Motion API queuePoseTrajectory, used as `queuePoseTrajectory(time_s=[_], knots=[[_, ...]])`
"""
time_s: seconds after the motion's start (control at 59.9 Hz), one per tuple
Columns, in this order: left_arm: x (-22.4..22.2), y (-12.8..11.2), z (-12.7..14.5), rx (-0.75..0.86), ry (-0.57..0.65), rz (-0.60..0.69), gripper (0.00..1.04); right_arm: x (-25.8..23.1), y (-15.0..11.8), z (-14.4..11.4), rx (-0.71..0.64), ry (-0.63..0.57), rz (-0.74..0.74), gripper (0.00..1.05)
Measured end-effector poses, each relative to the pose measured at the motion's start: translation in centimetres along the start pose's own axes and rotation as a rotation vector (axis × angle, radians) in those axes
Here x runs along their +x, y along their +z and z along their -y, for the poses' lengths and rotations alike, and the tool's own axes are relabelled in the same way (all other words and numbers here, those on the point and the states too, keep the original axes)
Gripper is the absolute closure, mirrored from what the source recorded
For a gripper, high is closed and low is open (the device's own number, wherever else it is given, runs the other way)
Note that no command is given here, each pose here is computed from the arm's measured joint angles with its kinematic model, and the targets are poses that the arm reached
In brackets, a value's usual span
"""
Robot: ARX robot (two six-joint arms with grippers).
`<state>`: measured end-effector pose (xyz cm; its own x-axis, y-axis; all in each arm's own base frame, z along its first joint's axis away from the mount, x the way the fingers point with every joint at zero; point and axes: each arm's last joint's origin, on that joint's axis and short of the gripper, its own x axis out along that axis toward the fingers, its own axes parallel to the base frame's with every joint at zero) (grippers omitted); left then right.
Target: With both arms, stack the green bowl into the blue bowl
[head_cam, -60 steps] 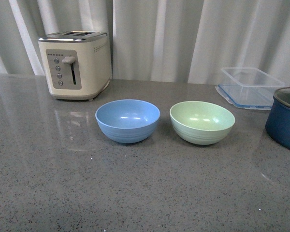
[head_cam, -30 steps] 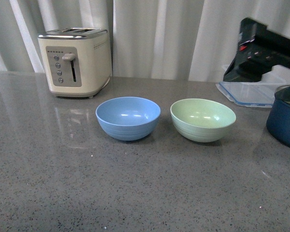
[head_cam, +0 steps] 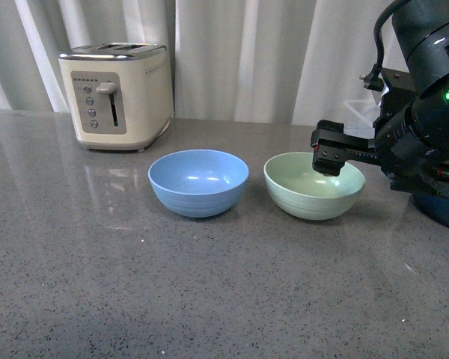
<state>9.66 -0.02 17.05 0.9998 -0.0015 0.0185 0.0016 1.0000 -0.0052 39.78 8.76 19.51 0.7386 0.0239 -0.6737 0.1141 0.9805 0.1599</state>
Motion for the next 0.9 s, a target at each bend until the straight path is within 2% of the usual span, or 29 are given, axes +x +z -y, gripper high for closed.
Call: queuePoseTrajectory(time_s=[0.05, 0.568, 0.635, 0.685, 0.902], knots=[[0.0, 0.0, 0.0, 0.0, 0.0, 0.0, 0.07, 0.4, 0.1, 0.1, 0.0, -0.019, 0.0, 0.13], [0.0, 0.0, 0.0, 0.0, 0.0, 0.0, 0.07, 2.7, 0.1, 0.9, 0.0, -0.113, -0.049, 0.89], [0.0, 0.0, 0.0, 0.0, 0.0, 0.0, 0.07, 2.5, 0.3, 1.1, 0.012, -0.111, -0.045, 1.01], [0.0, 0.0, 0.0, 0.0, 0.0, 0.0, 0.07, 2.2, 0.8, 1.0, 0.014, -0.106, -0.028, 1.04], [0.0, 0.0, 0.0, 0.0, 0.0, 0.0, 0.07, 0.1, 2.2, 0.5, 0.006, -0.074, 0.025, 1.04]])
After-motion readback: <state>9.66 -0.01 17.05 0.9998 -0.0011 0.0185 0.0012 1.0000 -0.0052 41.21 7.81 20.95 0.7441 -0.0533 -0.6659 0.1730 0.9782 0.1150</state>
